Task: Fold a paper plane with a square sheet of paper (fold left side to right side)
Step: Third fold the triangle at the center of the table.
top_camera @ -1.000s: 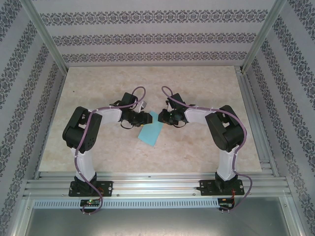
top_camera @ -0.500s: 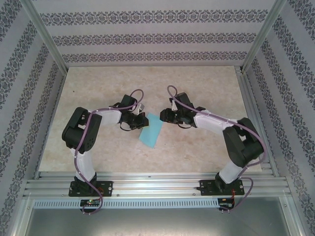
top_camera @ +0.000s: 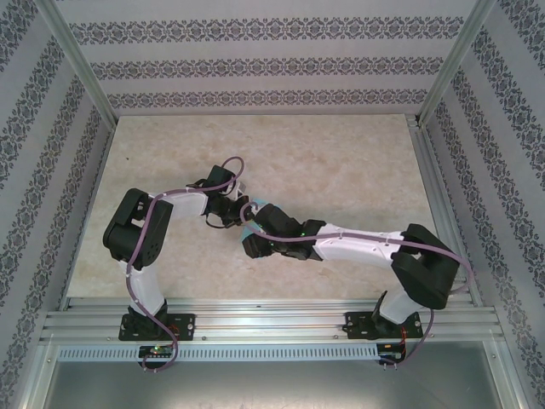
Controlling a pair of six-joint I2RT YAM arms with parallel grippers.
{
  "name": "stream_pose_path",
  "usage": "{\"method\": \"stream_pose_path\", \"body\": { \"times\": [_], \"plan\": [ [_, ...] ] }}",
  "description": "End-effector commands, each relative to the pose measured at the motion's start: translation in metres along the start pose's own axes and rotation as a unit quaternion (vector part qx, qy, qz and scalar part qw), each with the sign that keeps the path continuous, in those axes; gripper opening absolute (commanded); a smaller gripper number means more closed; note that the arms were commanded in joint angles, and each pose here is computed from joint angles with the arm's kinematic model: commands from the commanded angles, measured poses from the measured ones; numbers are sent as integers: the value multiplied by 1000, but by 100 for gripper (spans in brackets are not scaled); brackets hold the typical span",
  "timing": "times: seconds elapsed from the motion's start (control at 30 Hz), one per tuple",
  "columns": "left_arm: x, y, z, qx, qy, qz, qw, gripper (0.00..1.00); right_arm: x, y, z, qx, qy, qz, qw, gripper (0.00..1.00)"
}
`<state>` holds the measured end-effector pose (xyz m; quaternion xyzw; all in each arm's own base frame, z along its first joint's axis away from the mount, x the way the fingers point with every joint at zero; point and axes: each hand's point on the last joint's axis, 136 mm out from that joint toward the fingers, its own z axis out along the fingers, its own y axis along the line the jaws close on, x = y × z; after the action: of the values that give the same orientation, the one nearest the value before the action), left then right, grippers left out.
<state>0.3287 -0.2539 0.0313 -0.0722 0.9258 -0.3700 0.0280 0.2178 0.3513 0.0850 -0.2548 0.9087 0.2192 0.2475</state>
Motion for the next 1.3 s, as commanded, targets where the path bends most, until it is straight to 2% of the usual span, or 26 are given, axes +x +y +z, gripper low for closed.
{"method": "stream_pose_path", "body": {
  "times": [0.0, 0.17, 0.27, 0.4, 0.6, 0.83, 0.97, 1.03, 1.13, 1.27],
  "plan": [
    [1, -7, -2, 1, 3, -2, 1000, 1, -14, 2, 8, 57, -6, -58, 997, 54],
    [0, -8, -2, 1, 4, -2, 1000, 1, -9, 12, 27, 78, 17, -98, 992, 55],
    [0, -8, -2, 1, 4, -1, 1000, 1, -8, 11, 34, 89, 26, -102, 990, 52],
    [0, -9, -1, 1, 5, -1, 1000, 1, -8, 7, 35, 101, 30, -104, 989, 42],
    [-2, -7, 0, -3, 4, -1, 1000, 1, -8, 6, 27, 96, 29, -106, 989, 21],
    [-1, -3, 2, -9, 7, -2, 1000, 1, -13, 8, 20, 61, 23, -89, 994, 5],
    [-1, -2, 3, -10, 8, 0, 1000, 2, -16, 9, 18, 28, 22, -75, 997, 0],
    [-1, -5, 0, -9, 9, 8, 1000, 8, -14, 7, 19, 8, 27, -64, 998, 0],
    [0, -11, -6, -8, 11, 26, 1000, 26, -9, 4, 21, -18, 38, -52, 998, 0],
    [-2, -21, -23, -7, 2, 51, 999, 43, -2, 1, 24, -42, 50, -36, 997, 0]
  ]
}}
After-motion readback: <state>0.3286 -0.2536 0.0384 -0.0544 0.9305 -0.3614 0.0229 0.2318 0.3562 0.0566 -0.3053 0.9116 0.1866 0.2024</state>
